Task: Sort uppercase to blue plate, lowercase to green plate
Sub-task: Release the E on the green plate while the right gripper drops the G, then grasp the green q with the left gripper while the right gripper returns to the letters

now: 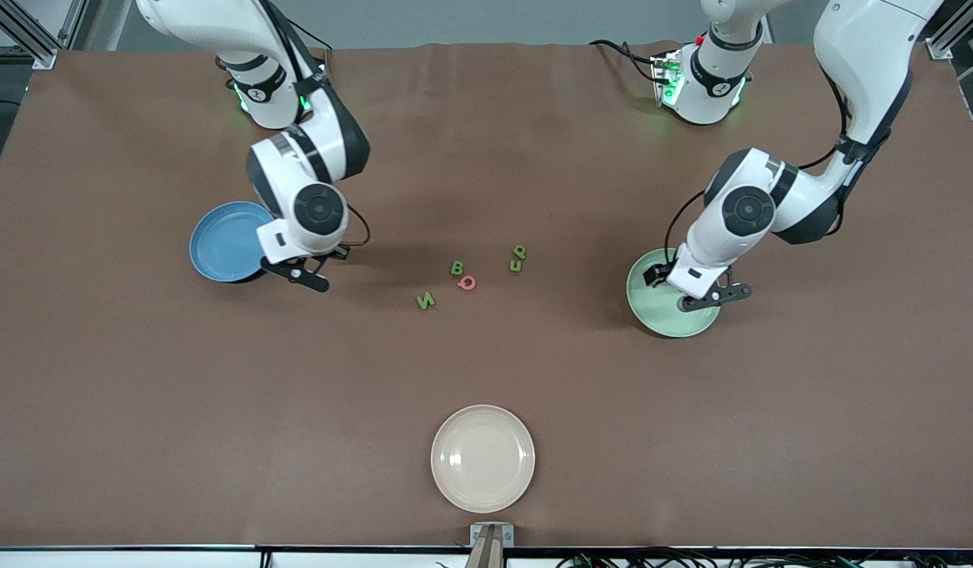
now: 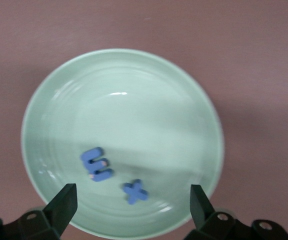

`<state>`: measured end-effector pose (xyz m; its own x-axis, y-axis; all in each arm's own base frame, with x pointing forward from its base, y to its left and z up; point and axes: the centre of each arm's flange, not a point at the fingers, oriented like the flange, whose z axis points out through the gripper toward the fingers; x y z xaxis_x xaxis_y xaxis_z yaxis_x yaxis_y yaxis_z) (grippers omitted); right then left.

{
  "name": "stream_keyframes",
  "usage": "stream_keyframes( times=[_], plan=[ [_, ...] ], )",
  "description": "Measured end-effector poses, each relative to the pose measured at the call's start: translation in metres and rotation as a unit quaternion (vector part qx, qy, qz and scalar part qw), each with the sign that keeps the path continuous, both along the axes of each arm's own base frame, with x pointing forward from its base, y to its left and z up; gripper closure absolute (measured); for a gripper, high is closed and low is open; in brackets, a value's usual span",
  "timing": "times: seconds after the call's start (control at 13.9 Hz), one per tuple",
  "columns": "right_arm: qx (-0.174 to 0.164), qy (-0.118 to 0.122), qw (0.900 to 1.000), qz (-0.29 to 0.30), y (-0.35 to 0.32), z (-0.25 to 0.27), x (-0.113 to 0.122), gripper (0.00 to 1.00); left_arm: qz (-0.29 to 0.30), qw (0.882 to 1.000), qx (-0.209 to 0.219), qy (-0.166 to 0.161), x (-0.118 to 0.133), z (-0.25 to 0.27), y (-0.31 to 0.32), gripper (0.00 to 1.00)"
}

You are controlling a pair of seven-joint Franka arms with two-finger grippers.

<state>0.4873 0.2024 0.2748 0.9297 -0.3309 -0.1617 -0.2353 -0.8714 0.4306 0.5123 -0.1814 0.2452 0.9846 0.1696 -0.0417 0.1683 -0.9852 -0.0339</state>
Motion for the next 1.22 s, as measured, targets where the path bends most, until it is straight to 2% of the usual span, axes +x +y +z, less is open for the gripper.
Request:
stream_keyframes(
  times=[0.22,0.43,0.58,0.79,0.86,1.01,1.08,1.15,1.22],
  plan=[
    [0.030,0.052,0.998,0.026,-0.075,0.018,0.016,0.66,-0.058,0.998,-0.012,-0.022,-0.009,0.018,-0.071,0.00],
    [0.060,0.086,0.994,0.038,-0.138,0.016,0.020,0.66,-0.107,0.993,-0.030,-0.029,-0.027,0.026,-0.138,0.00],
    [0.074,0.098,0.992,0.038,-0.166,0.009,0.018,0.66,-0.135,0.990,-0.041,-0.021,-0.042,0.020,-0.173,0.00],
    [0.082,0.093,0.991,0.040,-0.178,-0.002,0.013,0.66,-0.174,0.983,-0.058,-0.007,-0.066,0.009,-0.221,0.00],
    [0.084,0.089,0.992,0.040,-0.179,-0.004,0.013,0.61,-0.182,0.981,-0.063,-0.003,-0.072,0.006,-0.232,0.00],
    [0.086,0.083,0.992,0.037,-0.185,-0.008,0.012,0.41,-0.191,0.979,-0.069,0.008,-0.080,-0.004,-0.246,0.04],
    [0.087,0.081,0.992,0.035,-0.187,-0.009,0.012,0.30,-0.195,0.978,-0.071,0.013,-0.083,-0.008,-0.250,0.10],
    [0.087,0.079,0.992,0.034,-0.188,-0.008,0.012,0.21,-0.198,0.977,-0.072,0.017,-0.087,-0.012,-0.253,0.10],
    [0.089,0.074,0.993,0.034,-0.187,-0.007,0.013,0.12,-0.202,0.977,-0.072,0.020,-0.091,-0.014,-0.257,0.16]
  ],
)
